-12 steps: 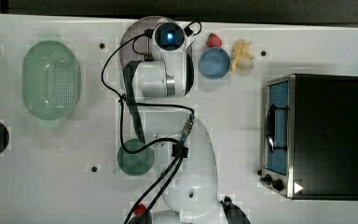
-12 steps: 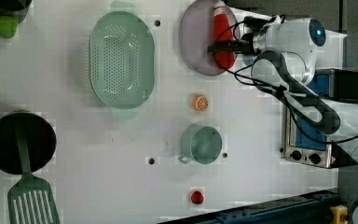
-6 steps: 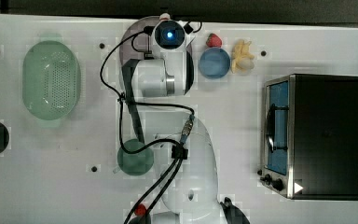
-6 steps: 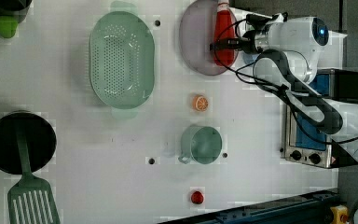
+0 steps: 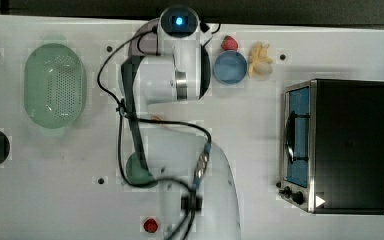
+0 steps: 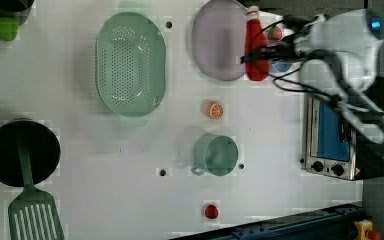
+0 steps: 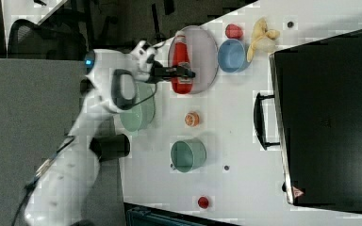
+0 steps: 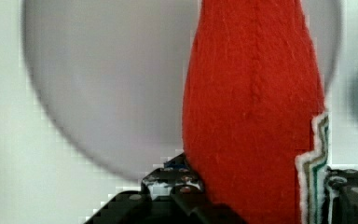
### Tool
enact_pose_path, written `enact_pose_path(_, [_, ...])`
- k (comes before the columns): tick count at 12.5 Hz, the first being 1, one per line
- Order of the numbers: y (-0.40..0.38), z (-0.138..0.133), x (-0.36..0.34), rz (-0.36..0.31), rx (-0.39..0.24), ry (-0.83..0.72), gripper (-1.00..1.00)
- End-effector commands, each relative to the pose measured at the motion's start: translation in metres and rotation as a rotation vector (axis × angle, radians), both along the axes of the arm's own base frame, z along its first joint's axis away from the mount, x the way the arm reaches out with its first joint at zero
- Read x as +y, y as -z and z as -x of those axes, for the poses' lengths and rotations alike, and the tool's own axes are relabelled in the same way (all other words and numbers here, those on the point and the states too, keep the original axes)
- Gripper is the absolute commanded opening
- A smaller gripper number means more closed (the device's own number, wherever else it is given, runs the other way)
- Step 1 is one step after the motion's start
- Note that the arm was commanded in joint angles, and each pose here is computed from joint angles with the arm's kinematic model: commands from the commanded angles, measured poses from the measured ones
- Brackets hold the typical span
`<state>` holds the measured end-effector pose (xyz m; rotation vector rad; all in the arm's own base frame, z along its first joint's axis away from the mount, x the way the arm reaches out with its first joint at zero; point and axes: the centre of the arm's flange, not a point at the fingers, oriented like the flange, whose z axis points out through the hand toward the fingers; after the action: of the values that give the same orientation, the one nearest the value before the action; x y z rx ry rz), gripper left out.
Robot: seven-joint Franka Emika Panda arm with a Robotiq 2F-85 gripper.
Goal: Pick ketchup from plate and place it on table.
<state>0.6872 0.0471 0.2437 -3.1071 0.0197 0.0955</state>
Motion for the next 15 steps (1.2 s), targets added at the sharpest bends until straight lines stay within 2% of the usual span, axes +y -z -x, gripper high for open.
enact_pose_path(1, [-0.153,-0.004,-0.029,-0.002,-0.160,0.109,0.18])
enact_pose_path(3, [-0.178,0.022,-0.045,0.016,-0.114,0.130,0.18])
enact_pose_path(5, [-0.195,0.050,-0.057,0.015,-0.108,0.159,0.18])
enact_pose_path(9, [-0.196,0.121,-0.068,0.016,-0.056,0.205,0.18])
enact_pose_path(13, [-0.158,0.185,-0.089,0.033,0.008,0.252,0.18])
enact_pose_path(15, [-0.119,0.205,-0.095,0.034,0.013,0.268,0.18])
